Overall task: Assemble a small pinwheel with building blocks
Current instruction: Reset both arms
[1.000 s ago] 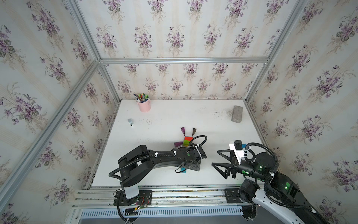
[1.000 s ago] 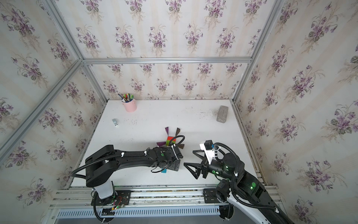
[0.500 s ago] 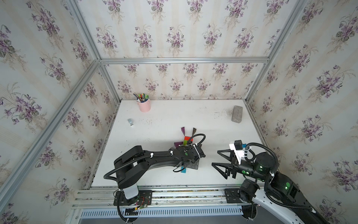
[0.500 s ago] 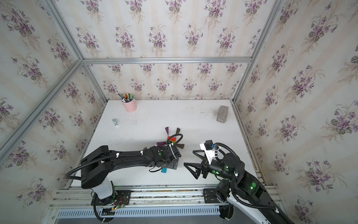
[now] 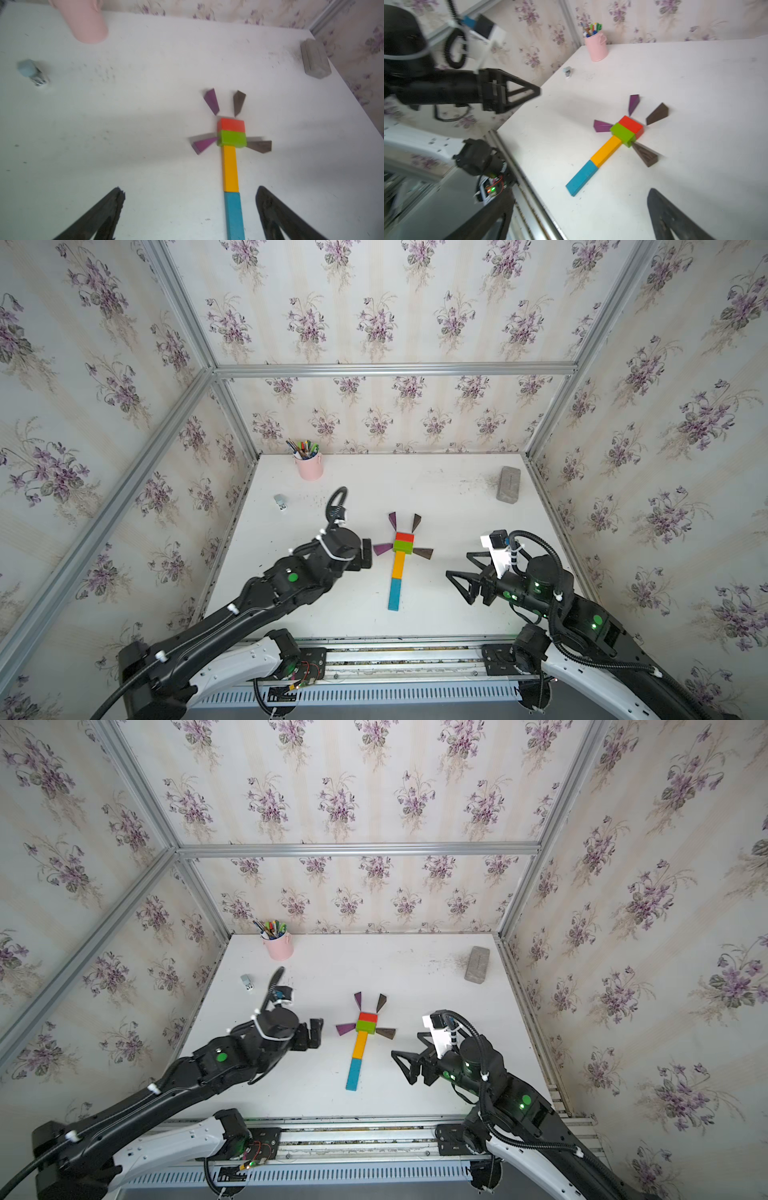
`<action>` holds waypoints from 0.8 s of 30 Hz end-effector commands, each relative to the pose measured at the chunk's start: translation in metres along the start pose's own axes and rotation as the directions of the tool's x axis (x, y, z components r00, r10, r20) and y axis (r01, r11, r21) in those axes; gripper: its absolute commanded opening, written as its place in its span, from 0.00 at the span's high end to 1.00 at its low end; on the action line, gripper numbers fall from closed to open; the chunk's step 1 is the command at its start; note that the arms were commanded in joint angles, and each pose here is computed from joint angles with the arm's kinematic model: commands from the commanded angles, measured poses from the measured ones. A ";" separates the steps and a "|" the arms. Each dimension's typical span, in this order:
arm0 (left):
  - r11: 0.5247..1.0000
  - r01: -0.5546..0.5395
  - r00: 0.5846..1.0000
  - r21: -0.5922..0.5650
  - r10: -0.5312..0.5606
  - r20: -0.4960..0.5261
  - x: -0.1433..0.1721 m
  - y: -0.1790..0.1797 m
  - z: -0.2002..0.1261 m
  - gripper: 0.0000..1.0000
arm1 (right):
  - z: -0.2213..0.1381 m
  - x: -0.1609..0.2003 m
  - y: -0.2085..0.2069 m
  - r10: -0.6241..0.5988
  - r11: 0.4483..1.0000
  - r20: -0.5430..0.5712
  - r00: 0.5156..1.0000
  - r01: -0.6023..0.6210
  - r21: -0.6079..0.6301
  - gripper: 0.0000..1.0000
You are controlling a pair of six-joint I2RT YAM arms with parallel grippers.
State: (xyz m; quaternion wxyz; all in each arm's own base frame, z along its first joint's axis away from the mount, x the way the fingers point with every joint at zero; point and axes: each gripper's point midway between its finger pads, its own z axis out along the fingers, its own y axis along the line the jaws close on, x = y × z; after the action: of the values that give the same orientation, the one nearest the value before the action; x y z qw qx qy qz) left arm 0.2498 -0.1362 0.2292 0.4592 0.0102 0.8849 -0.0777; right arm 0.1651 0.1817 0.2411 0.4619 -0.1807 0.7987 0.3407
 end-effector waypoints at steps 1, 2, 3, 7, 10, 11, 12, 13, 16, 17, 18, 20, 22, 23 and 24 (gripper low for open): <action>0.964 -0.208 0.976 -0.163 0.216 0.033 -0.015 0.050 -0.005 0.00 | -0.002 -0.050 -0.035 -0.051 0.975 0.238 0.970 -0.004 0.223 0.00; 0.956 -0.203 0.977 -0.211 0.213 0.029 -0.020 0.064 -0.001 0.00 | -0.003 -0.061 -0.044 -0.074 0.961 0.285 0.956 -0.007 0.275 0.00; 0.950 -0.199 0.978 -0.242 0.209 0.016 -0.023 0.076 0.006 0.01 | -0.004 -0.071 -0.053 -0.100 0.945 0.320 0.942 -0.011 0.327 0.01; 0.952 -0.092 0.993 -0.291 0.111 0.050 -0.023 0.107 0.039 0.00 | -0.007 -0.091 -0.098 -0.169 0.886 0.408 0.897 -0.043 0.461 0.00; 0.909 -0.112 0.971 -0.402 0.185 0.149 -0.019 0.129 0.055 0.00 | -0.021 -0.093 -0.148 -0.164 0.845 0.486 0.859 -0.131 0.518 0.01; 0.898 -0.106 0.968 -0.428 0.192 0.162 -0.013 0.138 0.059 0.00 | -0.027 -0.089 -0.165 -0.150 0.831 0.515 0.844 -0.175 0.529 0.00; 0.896 -0.081 0.968 -0.437 0.175 0.178 -0.009 0.145 0.064 0.00 | -0.031 -0.083 -0.181 -0.136 0.818 0.530 0.837 -0.207 0.537 0.00; 0.904 -0.057 0.969 -0.424 0.153 0.196 -0.005 0.148 0.069 0.00 | -0.034 -0.078 -0.193 -0.135 0.808 0.541 0.830 -0.223 0.545 0.00; 0.921 -0.013 0.956 -0.388 0.126 0.266 0.005 0.155 0.087 0.00 | -0.034 -0.056 -0.225 -0.150 0.759 0.529 0.835 -0.245 0.603 0.00; 0.926 -0.012 0.953 -0.376 0.125 0.278 0.008 0.157 0.093 0.01 | -0.031 -0.049 -0.233 -0.161 0.744 0.501 0.850 -0.229 0.628 0.00; 0.932 -0.010 0.951 -0.363 0.121 0.284 0.012 0.159 0.100 0.00 | -0.029 -0.044 -0.239 -0.169 0.729 0.474 0.864 -0.214 0.650 0.00; 0.936 0.006 0.941 -0.352 0.115 0.319 0.019 0.164 0.109 0.01 | -0.031 -0.040 -0.246 -0.168 0.710 0.475 0.864 -0.228 0.667 0.00; 0.952 -0.005 0.924 -0.305 0.122 0.363 0.013 0.159 0.113 0.00 | -0.036 -0.041 -0.248 -0.207 0.706 0.502 0.840 -0.227 0.671 0.00; 0.954 0.002 0.927 -0.299 0.110 0.358 0.014 0.161 0.118 0.01 | -0.038 -0.041 -0.249 -0.223 0.698 0.508 0.832 -0.227 0.679 0.01; 0.956 0.006 0.929 -0.294 0.103 0.355 0.017 0.164 0.125 0.01 | -0.041 -0.039 -0.253 -0.226 0.682 0.511 0.830 -0.240 0.691 0.00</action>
State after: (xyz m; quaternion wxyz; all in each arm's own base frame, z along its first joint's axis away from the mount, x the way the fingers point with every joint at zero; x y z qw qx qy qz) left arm 0.3285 0.0175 0.0812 0.5225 -0.0558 0.8438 0.1093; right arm 0.3105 -0.0188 0.1626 0.6510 0.1296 0.7466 0.0452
